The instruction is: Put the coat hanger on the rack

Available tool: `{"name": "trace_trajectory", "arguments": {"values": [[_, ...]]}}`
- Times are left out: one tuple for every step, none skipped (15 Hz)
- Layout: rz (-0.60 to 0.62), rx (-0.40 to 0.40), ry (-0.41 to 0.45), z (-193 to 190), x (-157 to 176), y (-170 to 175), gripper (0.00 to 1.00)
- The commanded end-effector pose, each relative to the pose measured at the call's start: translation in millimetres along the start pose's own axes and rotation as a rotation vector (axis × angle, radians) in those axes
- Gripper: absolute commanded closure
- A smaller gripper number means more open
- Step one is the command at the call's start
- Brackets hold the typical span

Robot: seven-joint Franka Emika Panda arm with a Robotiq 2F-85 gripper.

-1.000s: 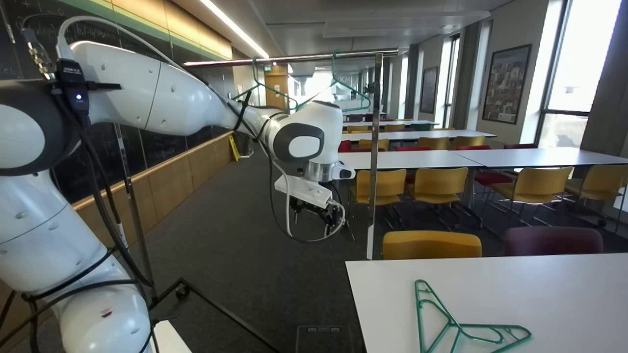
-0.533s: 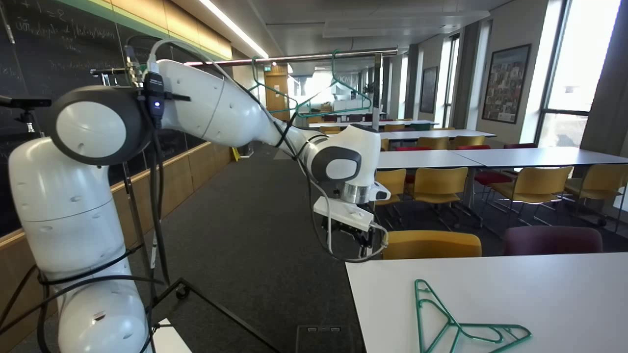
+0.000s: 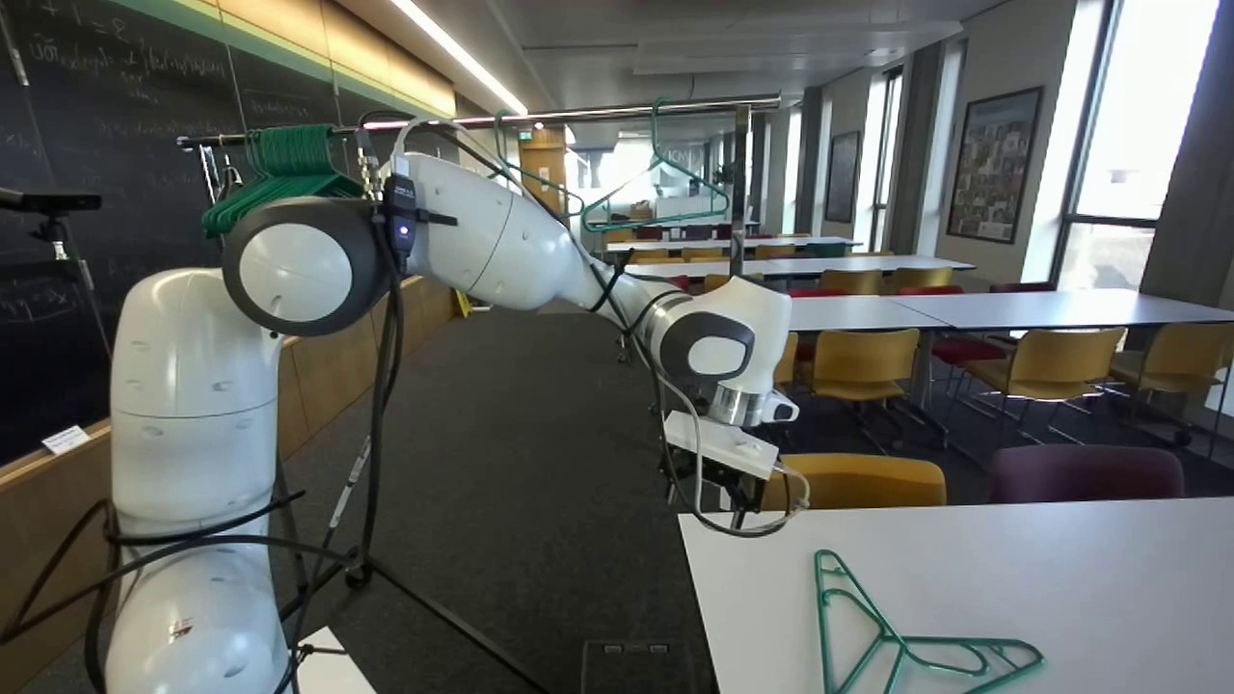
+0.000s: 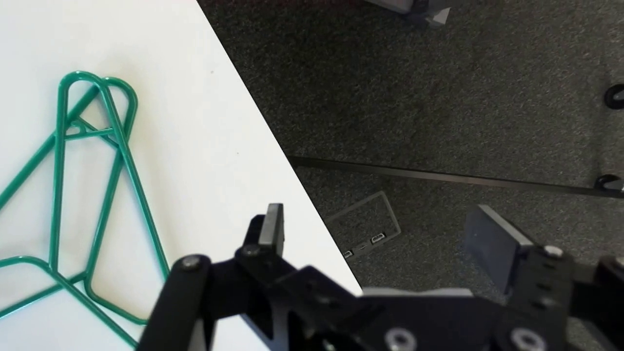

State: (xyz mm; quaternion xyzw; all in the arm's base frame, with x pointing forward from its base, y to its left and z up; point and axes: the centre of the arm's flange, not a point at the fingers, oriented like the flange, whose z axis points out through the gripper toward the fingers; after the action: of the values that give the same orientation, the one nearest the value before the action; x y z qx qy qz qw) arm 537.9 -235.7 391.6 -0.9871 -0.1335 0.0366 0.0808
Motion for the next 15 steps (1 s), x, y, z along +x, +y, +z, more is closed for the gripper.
{"name": "trace_trajectory", "arguments": {"values": [[0.000, -0.001, 0.001, -0.8, 0.0, -0.3, 0.00], [-0.001, -0.001, 0.003, -1.8, -0.1, -0.6, 0.00], [-0.004, -0.032, 0.009, 3.4, 2.9, 0.8, 0.00], [0.006, -0.055, 0.011, 9.4, 9.6, 9.4, 0.00], [0.014, -0.073, 0.018, 14.0, 14.8, 17.7, 0.00], [0.019, -0.074, 0.016, 21.4, 19.9, 30.1, 0.00], [0.032, -0.091, 0.020, 28.8, 23.5, 39.3, 0.00], [0.044, -0.099, 0.020, 36.8, 26.3, 50.0, 0.00], [0.058, -0.105, 0.021, 44.7, 28.3, 60.5, 0.00], [0.070, -0.108, 0.019, 53.2, 29.9, 71.2, 0.00], [0.086, -0.114, 0.012, 63.1, 31.2, 82.9, 0.00], [0.102, -0.119, 0.001, 72.8, 32.4, 94.8, 0.00], [0.112, -0.127, -0.004, 82.8, 33.1, 105.1, 0.00], [0.123, -0.144, -0.013, 91.3, 33.6, 115.7, 0.00], [0.129, -0.168, -0.021, 99.8, 34.4, 126.5, 0.00]]}}
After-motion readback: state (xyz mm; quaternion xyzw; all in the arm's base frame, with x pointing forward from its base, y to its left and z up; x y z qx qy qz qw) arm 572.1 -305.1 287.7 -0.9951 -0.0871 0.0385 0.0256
